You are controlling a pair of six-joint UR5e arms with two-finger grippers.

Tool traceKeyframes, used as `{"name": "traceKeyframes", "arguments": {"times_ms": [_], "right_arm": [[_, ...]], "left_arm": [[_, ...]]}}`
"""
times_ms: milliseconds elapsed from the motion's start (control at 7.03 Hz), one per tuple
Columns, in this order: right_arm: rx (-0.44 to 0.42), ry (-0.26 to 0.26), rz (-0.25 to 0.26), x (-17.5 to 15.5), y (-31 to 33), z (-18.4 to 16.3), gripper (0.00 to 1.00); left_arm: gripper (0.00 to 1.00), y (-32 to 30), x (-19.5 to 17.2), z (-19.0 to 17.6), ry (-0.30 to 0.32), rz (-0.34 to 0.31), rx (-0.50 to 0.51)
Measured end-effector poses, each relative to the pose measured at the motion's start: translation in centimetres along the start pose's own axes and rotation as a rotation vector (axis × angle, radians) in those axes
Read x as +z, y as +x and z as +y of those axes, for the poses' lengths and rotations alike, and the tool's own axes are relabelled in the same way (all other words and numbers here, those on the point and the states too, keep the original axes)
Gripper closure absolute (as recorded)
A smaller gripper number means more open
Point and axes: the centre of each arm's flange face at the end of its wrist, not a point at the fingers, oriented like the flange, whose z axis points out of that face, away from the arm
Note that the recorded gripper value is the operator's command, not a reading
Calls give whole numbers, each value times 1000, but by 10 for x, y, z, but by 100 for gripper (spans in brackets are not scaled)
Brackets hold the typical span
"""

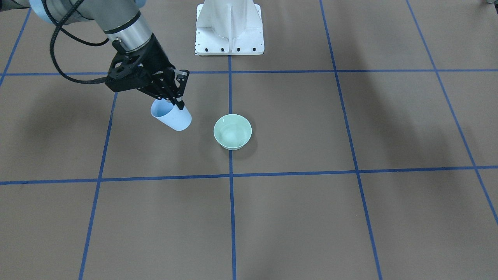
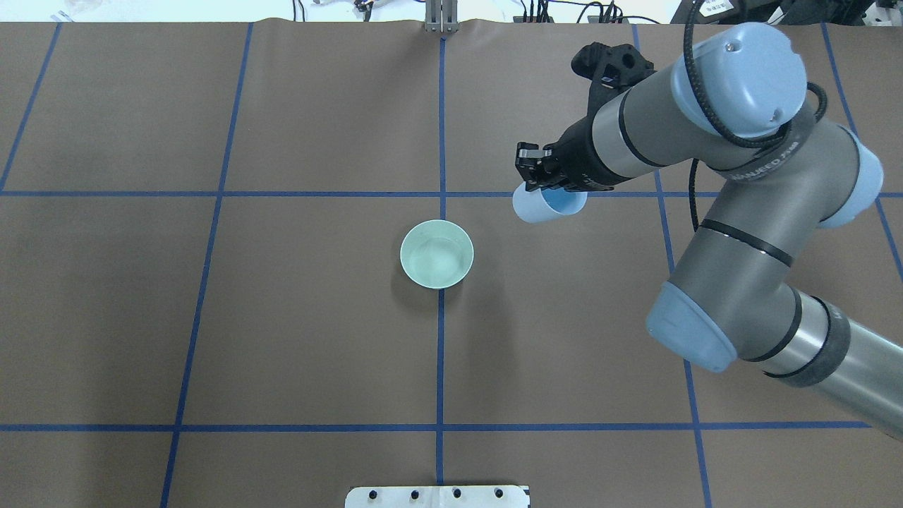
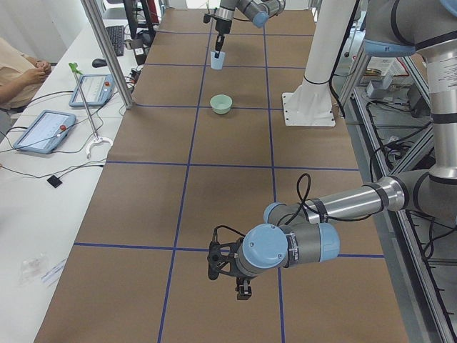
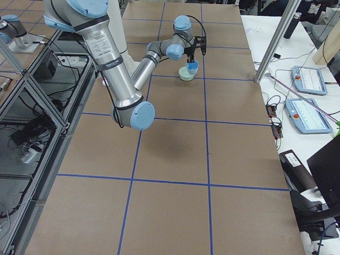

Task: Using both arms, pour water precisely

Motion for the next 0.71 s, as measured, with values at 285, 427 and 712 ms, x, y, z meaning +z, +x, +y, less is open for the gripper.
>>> {"name": "traceKeyframes", "arguments": {"times_ms": [285, 427, 712], "right_arm": [[-73, -44, 110, -7, 53, -19, 100], [-133, -80, 166, -5, 80, -21, 100], [-234, -148, 248, 6, 137, -16, 100]], "left_arm": [[0, 7, -5, -7, 10, 1, 11], [0, 9, -6, -9, 12, 1, 14], [0, 10, -6, -10, 14, 1, 18]]}}
